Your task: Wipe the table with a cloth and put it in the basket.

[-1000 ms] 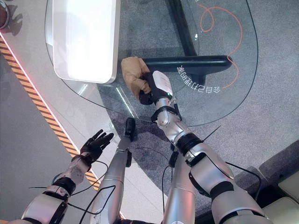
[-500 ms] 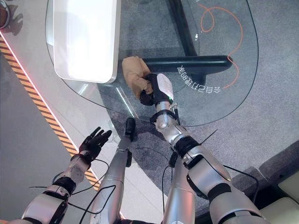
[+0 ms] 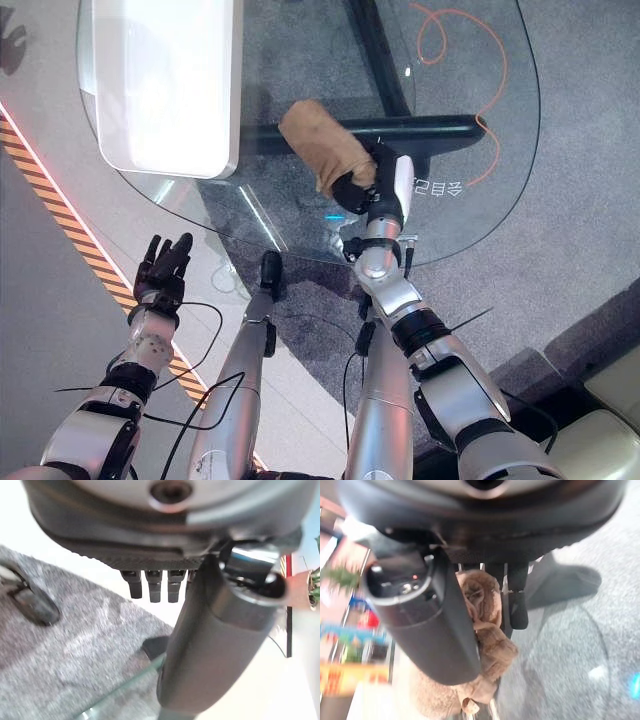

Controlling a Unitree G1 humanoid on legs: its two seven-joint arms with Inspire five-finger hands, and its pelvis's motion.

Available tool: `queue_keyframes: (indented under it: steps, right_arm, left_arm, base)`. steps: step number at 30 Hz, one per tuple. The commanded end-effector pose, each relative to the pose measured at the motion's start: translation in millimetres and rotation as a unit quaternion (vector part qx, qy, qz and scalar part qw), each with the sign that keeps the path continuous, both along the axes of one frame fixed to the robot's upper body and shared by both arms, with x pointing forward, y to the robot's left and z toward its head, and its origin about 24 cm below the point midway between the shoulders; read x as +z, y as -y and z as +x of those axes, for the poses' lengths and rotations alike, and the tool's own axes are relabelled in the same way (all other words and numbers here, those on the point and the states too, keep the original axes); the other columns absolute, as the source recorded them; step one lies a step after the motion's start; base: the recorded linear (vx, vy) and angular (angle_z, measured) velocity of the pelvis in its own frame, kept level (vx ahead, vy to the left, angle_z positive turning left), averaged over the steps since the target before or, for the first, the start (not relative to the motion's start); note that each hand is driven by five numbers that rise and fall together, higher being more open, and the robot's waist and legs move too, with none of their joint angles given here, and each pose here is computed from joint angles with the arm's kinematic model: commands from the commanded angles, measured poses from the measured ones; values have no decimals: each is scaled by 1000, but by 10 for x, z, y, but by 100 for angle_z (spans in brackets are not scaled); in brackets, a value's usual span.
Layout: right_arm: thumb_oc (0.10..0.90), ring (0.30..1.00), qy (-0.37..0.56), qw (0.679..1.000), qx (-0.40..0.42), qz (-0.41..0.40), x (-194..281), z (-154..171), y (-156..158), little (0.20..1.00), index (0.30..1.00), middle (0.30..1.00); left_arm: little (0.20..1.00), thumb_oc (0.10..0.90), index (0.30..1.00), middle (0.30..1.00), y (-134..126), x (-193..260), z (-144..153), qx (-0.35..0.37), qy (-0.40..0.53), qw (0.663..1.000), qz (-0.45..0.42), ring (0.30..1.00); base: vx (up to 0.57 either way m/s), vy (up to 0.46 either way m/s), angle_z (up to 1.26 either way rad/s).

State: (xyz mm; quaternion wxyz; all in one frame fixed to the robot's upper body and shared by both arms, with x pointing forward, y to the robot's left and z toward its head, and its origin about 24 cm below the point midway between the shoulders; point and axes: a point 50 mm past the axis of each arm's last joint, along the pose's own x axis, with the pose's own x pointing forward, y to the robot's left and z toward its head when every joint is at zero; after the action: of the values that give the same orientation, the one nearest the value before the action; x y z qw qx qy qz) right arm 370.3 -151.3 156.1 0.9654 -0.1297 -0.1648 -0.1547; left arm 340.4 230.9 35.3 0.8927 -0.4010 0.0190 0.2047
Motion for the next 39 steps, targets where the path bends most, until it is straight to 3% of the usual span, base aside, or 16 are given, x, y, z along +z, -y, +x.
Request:
queue_keyframes:
  steps: [1, 9, 19, 39]
  right_arm:
    - [100, 300, 166, 983, 65, 40, 543, -222, -119, 200, 300, 300]
    - [100, 300, 221, 968, 101, 58, 648, -426, -74, 200, 300, 300]
    - [100, 300, 300, 939, 159, 56, 880, -696, -171, 200, 300, 300]
    - [100, 300, 370, 900, 226, 46, 1066, -1033, -287, 200, 300, 300]
  left_arm:
    - [900, 800, 900, 900, -333, 223, -40, 67, 65, 996, -5, 900]
    - [900, 800, 900, 900, -330, 428, -74, 74, 152, 985, -37, 900]
    - [900, 800, 900, 900, -284, 811, -179, 95, 303, 947, -59, 900]
    - [900, 800, 900, 900, 118, 1429, -430, 6, 464, 885, -36, 900]
  base:
    - [0, 0, 0]
    - [0, 0, 0]
    - [-1, -10, 0]
    - [0, -3, 0]
